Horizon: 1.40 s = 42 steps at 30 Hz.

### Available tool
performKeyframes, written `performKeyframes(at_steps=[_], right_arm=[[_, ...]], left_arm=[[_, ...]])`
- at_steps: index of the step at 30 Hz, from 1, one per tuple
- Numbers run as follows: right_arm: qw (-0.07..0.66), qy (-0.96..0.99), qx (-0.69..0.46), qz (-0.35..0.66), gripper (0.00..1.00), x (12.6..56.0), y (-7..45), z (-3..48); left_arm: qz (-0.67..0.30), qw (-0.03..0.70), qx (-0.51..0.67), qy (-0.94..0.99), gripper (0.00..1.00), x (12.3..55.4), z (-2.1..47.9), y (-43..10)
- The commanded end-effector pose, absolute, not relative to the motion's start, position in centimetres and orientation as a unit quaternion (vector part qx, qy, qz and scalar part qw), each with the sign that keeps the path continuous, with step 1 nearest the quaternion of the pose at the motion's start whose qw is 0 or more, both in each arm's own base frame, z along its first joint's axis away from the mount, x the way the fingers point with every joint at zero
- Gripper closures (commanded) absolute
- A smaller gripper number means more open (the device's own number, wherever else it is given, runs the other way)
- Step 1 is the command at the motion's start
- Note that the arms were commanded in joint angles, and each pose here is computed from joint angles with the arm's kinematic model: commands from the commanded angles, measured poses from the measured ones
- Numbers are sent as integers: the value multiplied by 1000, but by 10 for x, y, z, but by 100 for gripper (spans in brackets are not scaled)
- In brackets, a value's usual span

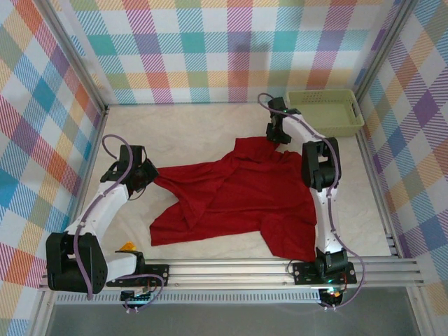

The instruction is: Fold the inside-out t-shirt

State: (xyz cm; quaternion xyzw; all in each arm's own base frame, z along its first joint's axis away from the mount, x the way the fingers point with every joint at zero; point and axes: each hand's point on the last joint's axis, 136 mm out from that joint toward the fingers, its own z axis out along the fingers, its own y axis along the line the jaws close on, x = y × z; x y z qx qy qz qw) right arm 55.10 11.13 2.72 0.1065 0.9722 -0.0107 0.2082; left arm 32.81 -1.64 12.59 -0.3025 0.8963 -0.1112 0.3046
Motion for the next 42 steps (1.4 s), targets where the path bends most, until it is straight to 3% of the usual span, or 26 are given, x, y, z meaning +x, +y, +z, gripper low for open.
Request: performKeyframes(at_steps=[1,3,8,12,20,25,33,42], right_arm=[[172,980,104,-4,62,542,113,8],[172,980,103,-4,67,542,113,8],[208,974,89,8,93,555,117,38],[276,959,64,18,100,577,121,100],[451,891,42,31,100,587,104,276],[514,856,41,39,100,565,88,335],[557,824,24,103,100,548,82,366],[540,831,0,138,100,574,101,340]], left_arm=[[-97,304,-303,898,100,318,126,-9],[-94,306,-303,898,100,319,128,-8],[-95,316,-304,894,100,333,142,-6],[-93,340,-313,882,100,354,165,3],[-153,391,-349,838,100,396,223,37],[-184,416,-337,824,100,407,255,42],[-213,398,-309,837,100,440,258,39],[-225,337,-300,864,100,494,216,38]])
